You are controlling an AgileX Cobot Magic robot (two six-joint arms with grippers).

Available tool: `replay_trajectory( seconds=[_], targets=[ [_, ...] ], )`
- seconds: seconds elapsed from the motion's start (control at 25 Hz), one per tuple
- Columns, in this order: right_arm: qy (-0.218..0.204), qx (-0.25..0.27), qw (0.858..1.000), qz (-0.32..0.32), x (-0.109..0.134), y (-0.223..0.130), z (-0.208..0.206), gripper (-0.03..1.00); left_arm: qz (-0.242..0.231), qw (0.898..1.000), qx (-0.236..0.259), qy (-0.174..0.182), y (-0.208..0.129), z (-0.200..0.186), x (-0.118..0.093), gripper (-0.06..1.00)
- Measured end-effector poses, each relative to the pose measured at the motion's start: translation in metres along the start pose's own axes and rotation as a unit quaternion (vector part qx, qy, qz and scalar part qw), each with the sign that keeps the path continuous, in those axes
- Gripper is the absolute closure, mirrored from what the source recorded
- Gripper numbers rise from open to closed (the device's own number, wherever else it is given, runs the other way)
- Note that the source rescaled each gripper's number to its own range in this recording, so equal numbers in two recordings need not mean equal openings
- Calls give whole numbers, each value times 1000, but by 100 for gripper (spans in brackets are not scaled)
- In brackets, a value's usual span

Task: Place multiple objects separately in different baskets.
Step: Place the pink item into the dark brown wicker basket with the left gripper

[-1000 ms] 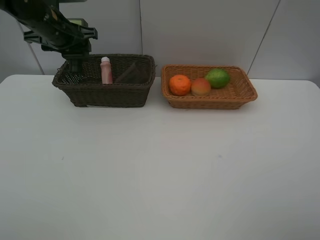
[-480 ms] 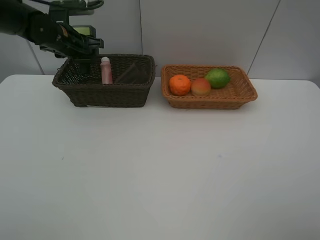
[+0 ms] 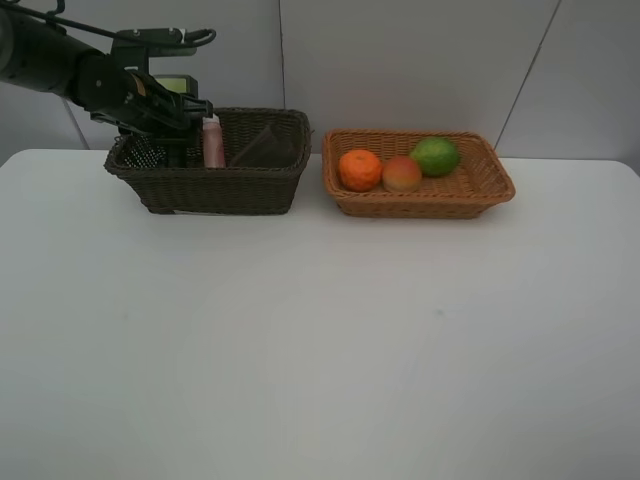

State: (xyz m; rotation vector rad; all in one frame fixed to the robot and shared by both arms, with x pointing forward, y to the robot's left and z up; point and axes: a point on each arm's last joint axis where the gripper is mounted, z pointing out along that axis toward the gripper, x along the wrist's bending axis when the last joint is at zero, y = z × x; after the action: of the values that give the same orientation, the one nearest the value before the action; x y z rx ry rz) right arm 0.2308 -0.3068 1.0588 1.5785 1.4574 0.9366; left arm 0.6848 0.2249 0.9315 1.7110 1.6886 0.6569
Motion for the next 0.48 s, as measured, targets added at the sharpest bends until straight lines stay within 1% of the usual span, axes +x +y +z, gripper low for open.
replay_trajectory(
  seconds=[0.24,0.32,0.4,0.48],
  targets=[
    [0,0,1000,0,0,0,0,11,5,1000,0,0,0,0,0,12],
    [0,0,1000,0,0,0,0,11,6,1000,-3,-1,1,-1,0,6],
    [0,0,1000,0,0,0,0,11,6,1000,-12,-4,5,-5,-1,-1],
    [0,0,1000,0,0,0,0,11,5,1000,-19,-5,10,-9,-2,-4]
  ],
)
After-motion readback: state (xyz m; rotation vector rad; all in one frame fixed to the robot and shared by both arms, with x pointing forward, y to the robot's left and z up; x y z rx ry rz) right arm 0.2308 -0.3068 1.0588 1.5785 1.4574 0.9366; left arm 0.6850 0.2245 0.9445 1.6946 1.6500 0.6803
